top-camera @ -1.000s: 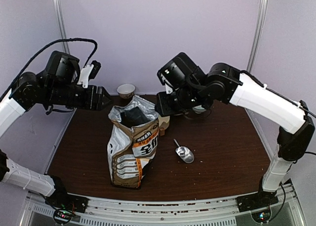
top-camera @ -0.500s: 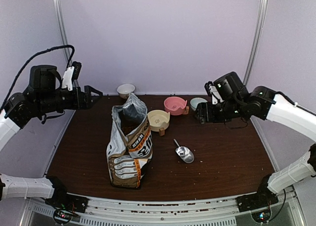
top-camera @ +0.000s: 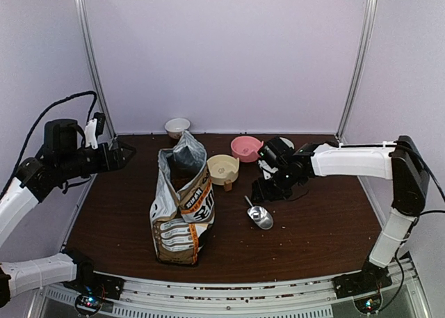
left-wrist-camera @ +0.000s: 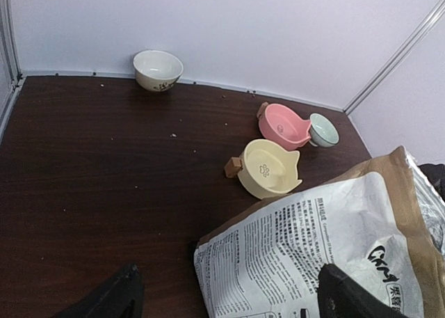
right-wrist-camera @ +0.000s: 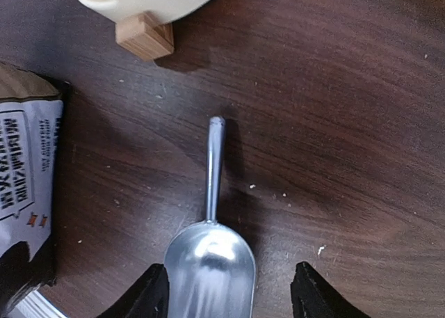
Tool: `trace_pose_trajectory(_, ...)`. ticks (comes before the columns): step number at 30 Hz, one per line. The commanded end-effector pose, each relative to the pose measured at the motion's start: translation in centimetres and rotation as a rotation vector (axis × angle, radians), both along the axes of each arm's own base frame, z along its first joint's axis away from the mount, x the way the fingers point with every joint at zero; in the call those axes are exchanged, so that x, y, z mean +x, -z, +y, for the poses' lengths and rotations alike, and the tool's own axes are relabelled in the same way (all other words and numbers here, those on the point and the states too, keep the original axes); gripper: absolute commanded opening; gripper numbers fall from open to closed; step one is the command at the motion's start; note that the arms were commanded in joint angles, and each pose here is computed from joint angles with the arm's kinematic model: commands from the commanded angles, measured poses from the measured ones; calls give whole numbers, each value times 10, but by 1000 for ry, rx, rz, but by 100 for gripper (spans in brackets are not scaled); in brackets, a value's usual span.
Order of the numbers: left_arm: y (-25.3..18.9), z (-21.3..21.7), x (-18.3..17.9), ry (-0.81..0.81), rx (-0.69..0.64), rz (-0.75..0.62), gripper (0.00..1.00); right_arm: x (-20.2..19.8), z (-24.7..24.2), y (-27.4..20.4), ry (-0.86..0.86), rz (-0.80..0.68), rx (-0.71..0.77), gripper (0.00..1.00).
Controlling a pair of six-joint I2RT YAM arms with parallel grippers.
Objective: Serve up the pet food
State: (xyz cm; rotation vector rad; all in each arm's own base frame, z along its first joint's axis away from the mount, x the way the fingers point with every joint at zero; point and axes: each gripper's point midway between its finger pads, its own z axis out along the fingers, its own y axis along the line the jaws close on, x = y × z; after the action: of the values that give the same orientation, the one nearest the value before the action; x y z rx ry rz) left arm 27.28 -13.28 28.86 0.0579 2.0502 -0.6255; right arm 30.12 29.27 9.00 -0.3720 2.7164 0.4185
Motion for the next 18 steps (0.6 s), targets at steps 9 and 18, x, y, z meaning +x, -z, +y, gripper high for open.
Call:
trace_pose_trajectory(9,11,20,-13,-82,2,15,89,-40,6,29,-12,108,32,52)
trace_pose_trajectory(18,5,19,-17,-72,-14,13,89,-79,69,16,-87,108,89,52)
